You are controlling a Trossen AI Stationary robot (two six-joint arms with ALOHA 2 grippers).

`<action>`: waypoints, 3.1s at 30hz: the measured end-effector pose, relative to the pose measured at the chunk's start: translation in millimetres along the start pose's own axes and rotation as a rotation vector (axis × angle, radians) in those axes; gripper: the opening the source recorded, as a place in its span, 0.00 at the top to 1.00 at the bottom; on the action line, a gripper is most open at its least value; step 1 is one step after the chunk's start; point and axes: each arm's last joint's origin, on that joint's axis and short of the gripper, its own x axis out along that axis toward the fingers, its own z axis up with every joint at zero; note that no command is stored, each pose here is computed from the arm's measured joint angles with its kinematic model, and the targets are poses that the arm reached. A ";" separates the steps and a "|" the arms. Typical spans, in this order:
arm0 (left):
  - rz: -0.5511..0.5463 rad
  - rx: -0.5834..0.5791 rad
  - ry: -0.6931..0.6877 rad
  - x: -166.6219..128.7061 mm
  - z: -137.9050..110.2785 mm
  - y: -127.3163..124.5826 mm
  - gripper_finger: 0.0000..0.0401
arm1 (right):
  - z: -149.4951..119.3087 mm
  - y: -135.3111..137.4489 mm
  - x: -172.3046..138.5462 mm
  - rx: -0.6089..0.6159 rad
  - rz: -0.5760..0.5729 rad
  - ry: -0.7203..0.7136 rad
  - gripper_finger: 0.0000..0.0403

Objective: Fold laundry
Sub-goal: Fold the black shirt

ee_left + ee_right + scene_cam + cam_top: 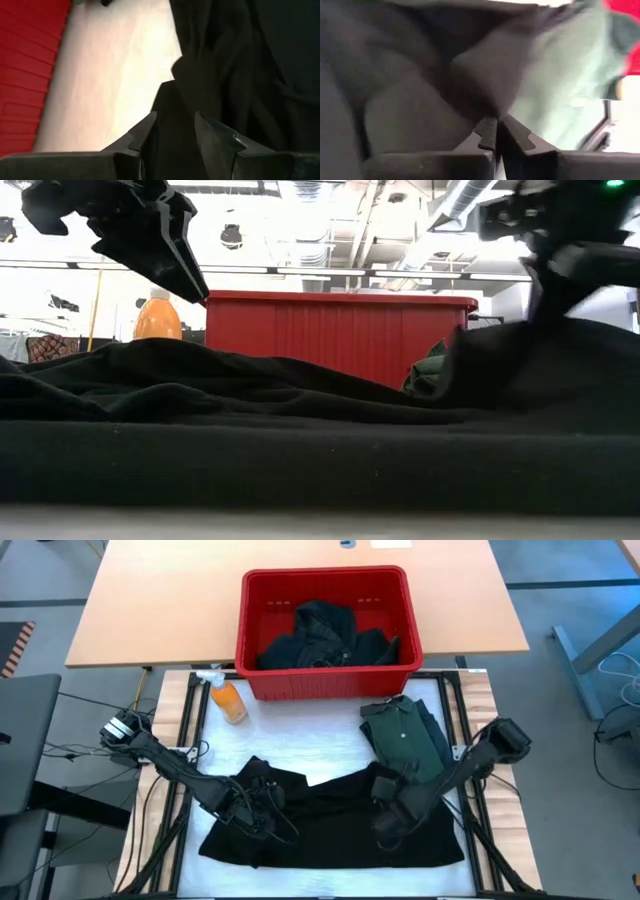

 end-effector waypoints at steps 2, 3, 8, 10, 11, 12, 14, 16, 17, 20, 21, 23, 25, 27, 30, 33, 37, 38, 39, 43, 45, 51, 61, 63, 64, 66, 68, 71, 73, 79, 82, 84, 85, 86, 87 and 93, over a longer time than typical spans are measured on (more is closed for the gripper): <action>0.025 -0.003 -0.011 1.7 -1.9 0.1 0.70 | 3.7 -16.1 -1.0 -0.012 -0.014 0.015 0.90; 0.037 -0.001 -0.013 3.0 -4.0 0.1 0.70 | 5.2 -24.6 -1.6 -0.014 -0.015 0.024 0.89; 0.029 -0.044 0.001 16.7 -20.1 -0.8 0.70 | 10.7 -66.8 -1.1 -0.027 -0.024 0.077 0.90; 0.011 -0.073 0.020 21.9 -28.3 -1.4 0.70 | 12.0 -79.6 0.5 -0.010 -0.019 0.102 0.89; 0.010 -0.081 0.023 23.4 -31.2 -1.7 0.70 | 12.6 -85.2 1.9 0.005 -0.012 0.121 0.89; 0.012 -0.082 0.024 23.9 -33.1 -2.1 0.70 | 12.9 -89.9 3.2 0.018 0.008 0.148 0.88; 0.023 -0.074 0.019 23.3 -33.8 -2.5 0.70 | 13.3 -97.2 6.3 0.044 0.040 0.203 0.84; 0.027 -0.045 0.014 23.0 -32.6 -2.3 0.70 | 13.4 -102.5 9.7 0.062 0.044 0.247 0.80; 0.032 -0.033 0.013 23.7 -31.8 -1.2 0.70 | 13.5 -104.5 11.7 0.080 0.045 0.274 0.77; 0.043 -0.014 0.022 26.6 -30.4 2.7 0.70 | 13.7 -108.2 17.6 0.133 0.054 0.359 0.68; 0.041 -0.013 0.030 27.5 -30.6 3.8 0.70 | 14.0 -107.9 19.3 0.145 0.044 0.374 0.65; 0.039 -0.007 0.042 28.4 -31.1 5.0 0.70 | 14.0 -106.9 20.1 0.166 0.032 0.374 0.59; 0.031 0.014 0.050 28.4 -31.7 5.0 0.70 | 13.8 -106.6 19.5 0.190 -0.004 0.348 0.54; 0.027 0.031 0.052 28.3 -31.8 4.8 0.70 | 14.9 -108.4 19.6 0.232 -0.072 0.293 0.51; 0.027 0.045 0.054 28.5 -31.8 5.0 0.70 | 16.9 -114.4 19.7 0.273 -0.142 0.231 0.50; 0.024 0.044 0.055 28.5 -31.9 5.0 0.70 | 21.2 -124.7 18.8 0.271 -0.133 0.225 0.51; 0.017 0.039 0.058 28.5 -32.0 4.7 0.70 | 26.3 -146.5 14.1 0.278 -0.106 0.215 0.53; 0.018 0.035 0.058 28.7 -31.8 5.1 0.70 | 27.2 -151.3 12.7 0.298 -0.092 0.215 0.53; 0.017 0.031 0.059 28.9 -31.8 5.2 0.70 | 28.2 -154.1 11.7 0.329 -0.064 0.210 0.54; 0.018 0.014 0.059 28.9 -31.7 5.3 0.70 | 28.9 -131.4 3.9 0.343 0.145 0.113 0.55; 0.018 0.016 0.059 28.9 -31.7 5.3 0.70 | 26.9 -109.7 -3.7 0.307 0.212 0.006 0.55; 0.017 0.036 0.065 30.6 -31.0 7.4 0.70 | 14.4 -52.5 -24.3 0.257 0.204 -0.215 0.55; 0.017 0.055 0.053 32.9 -28.3 9.4 0.70 | 3.8 9.8 22.5 0.109 -0.093 -0.154 0.55; 0.017 0.056 0.054 32.9 -28.4 9.4 0.70 | 3.3 11.7 29.7 0.120 -0.154 -0.146 0.55; 0.017 0.056 0.054 32.9 -28.4 9.4 0.70 | 3.4 12.9 33.4 0.122 -0.172 -0.132 0.55; 0.018 0.057 0.055 32.9 -28.5 9.5 0.70 | 2.9 16.3 41.7 0.124 -0.209 -0.100 0.55; 0.018 0.062 0.054 32.9 -28.5 9.5 0.70 | 2.1 16.1 49.3 0.152 -0.254 -0.064 0.56; 0.017 0.074 0.055 32.9 -28.6 9.5 0.70 | 1.2 11.7 54.9 0.190 -0.312 -0.025 0.61; 0.017 0.083 0.057 32.9 -28.7 9.5 0.70 | 0.1 9.1 55.2 0.207 -0.333 -0.008 0.70; 0.024 0.096 0.056 32.9 -28.8 9.8 0.70 | -1.5 -8.6 31.2 0.214 -0.310 0.077 0.94; 0.027 0.097 0.055 32.9 -28.8 9.9 0.70 | -4.0 -23.3 13.5 0.228 -0.220 0.152 0.90; 0.031 0.095 0.055 33.3 -28.6 10.5 0.70 | -8.0 -33.7 2.9 0.223 -0.129 0.211 0.90; 0.033 0.093 0.056 33.7 -28.5 11.0 0.70 | -10.2 -39.3 -2.5 0.225 -0.087 0.231 0.91; 0.034 0.092 0.057 34.0 -28.4 11.5 0.70 | -12.6 -44.6 -7.6 0.229 -0.047 0.247 0.92; 0.036 0.090 0.058 34.5 -28.2 12.1 0.70 | -15.3 -50.2 -13.1 0.239 -0.007 0.254 0.93; 0.035 0.094 0.067 34.9 -28.8 12.7 0.70 | -30.0 -79.0 -37.8 0.316 0.162 0.247 0.95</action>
